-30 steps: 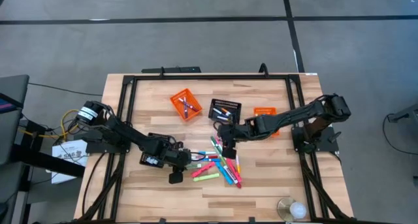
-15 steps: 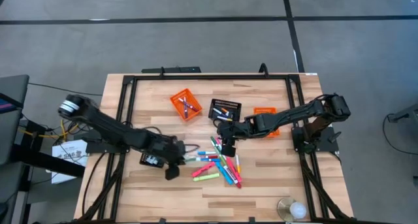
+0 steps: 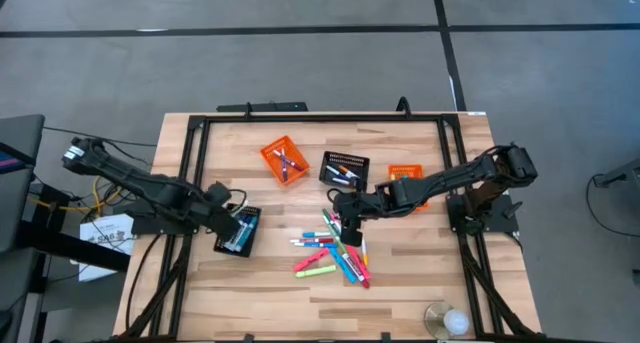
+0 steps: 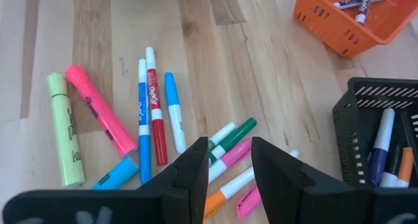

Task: Pick & Place Markers
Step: Put the light green marker into the left black bin, then put the red marker into the left orange bin

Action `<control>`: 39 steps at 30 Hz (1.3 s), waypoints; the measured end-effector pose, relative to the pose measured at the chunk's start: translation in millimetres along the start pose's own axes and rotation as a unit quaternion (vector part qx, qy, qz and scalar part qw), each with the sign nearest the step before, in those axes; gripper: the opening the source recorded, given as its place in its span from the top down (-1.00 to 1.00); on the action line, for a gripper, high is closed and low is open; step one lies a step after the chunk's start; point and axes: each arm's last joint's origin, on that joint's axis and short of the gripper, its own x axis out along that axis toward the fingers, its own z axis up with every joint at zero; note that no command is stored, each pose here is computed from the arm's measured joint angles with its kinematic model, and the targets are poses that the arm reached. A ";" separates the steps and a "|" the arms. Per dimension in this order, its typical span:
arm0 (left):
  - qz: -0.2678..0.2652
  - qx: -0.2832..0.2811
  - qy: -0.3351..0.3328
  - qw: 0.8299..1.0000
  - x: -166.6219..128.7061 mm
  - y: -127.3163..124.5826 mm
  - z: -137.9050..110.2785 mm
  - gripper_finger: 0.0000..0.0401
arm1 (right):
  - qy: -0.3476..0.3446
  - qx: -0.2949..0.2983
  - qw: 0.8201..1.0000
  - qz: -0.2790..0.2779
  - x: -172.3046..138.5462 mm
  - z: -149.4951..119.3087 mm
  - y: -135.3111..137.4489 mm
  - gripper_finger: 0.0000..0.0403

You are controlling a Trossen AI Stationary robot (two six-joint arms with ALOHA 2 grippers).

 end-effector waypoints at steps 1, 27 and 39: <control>-0.001 -0.007 0.000 1.000 6.4 2.2 -3.3 0.58 | 0.000 0.004 1.000 0.000 0.0 -0.1 0.2 0.47; -0.189 0.111 -0.156 0.963 -1.6 -30.7 13.6 0.49 | -0.020 0.011 1.000 0.005 -0.5 3.8 2.3 0.47; -0.176 0.279 -0.205 0.922 25.7 -67.3 20.0 0.49 | 0.003 0.017 0.999 0.032 34.2 -3.8 12.3 0.38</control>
